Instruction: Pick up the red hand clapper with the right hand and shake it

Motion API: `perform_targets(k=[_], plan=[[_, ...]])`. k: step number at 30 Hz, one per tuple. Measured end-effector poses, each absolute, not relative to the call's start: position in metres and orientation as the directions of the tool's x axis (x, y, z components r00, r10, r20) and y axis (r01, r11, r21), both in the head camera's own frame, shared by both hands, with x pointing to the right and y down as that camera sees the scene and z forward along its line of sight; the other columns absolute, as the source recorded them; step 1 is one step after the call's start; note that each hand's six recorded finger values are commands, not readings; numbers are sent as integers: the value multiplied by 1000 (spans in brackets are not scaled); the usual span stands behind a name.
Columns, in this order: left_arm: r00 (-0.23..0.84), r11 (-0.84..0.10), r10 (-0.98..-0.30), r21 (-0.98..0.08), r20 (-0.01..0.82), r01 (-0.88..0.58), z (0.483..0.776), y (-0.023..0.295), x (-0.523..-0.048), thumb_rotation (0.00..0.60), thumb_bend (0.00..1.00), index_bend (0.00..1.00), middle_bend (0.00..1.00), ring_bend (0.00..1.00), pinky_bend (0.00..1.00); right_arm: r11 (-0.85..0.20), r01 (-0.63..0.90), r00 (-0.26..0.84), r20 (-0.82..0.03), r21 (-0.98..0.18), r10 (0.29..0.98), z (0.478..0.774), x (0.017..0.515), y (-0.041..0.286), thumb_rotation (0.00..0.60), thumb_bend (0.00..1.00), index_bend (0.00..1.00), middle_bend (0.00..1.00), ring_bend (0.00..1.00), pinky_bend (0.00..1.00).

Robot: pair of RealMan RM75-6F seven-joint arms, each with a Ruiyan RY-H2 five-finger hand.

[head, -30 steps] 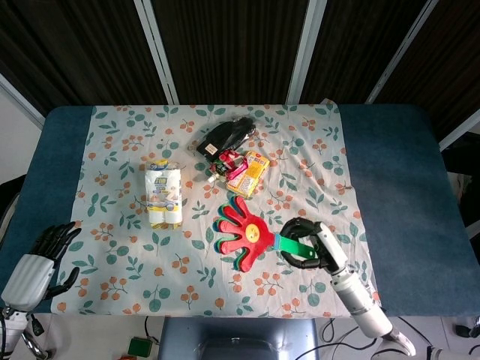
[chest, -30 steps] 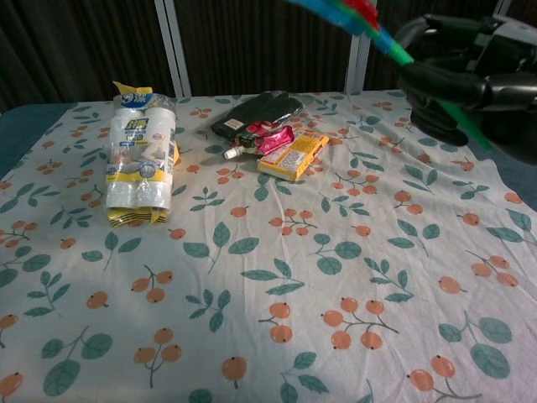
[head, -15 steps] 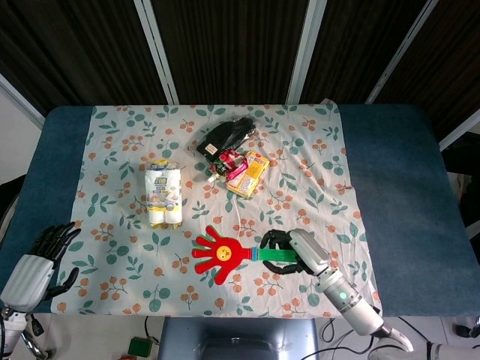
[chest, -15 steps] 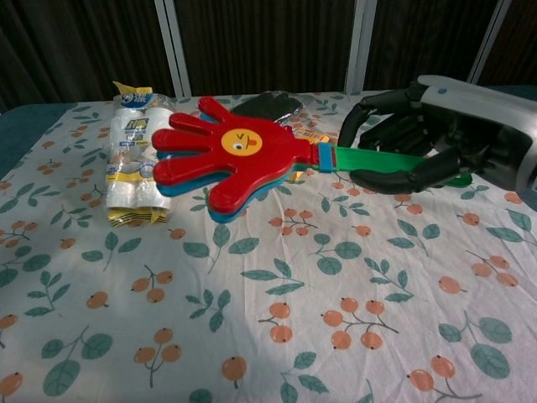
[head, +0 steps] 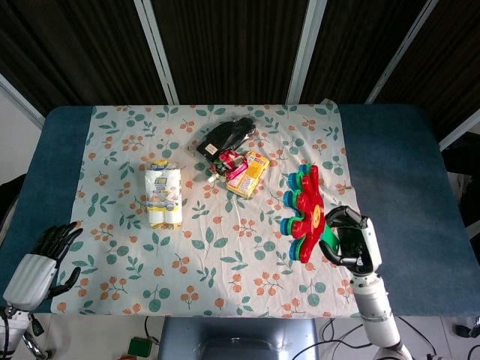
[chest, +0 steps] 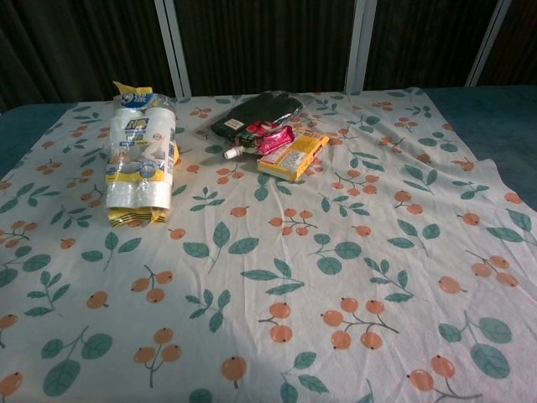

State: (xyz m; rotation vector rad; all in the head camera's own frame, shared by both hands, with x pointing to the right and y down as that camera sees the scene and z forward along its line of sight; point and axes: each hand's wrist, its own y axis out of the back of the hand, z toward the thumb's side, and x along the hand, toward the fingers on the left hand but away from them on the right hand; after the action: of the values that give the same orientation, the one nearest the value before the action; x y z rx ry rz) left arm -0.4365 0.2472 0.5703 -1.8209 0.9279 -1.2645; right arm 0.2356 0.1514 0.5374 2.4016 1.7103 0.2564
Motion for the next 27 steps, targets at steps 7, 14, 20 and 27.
perform_targets(k=[7,14,20,27], plan=[[253,-492,-858,-857,447,-153,574,246,-438,600,439,0,0,0,71,-472,880,473,-135,40,871,583,203,152,600,622,759,812,871,979],[257,-495,-856,-855,449,-154,573,246,-438,600,438,0,0,0,71,-573,769,492,-311,-283,813,629,189,145,600,622,771,812,869,947],[257,-500,-853,-852,455,-151,574,246,-437,600,438,0,0,0,71,-692,601,495,-494,-399,715,665,178,154,600,622,772,812,866,938],[260,-499,-853,-853,453,-154,573,247,-437,600,439,0,0,0,71,-776,449,480,-613,-443,628,691,173,168,600,622,772,812,852,914]])
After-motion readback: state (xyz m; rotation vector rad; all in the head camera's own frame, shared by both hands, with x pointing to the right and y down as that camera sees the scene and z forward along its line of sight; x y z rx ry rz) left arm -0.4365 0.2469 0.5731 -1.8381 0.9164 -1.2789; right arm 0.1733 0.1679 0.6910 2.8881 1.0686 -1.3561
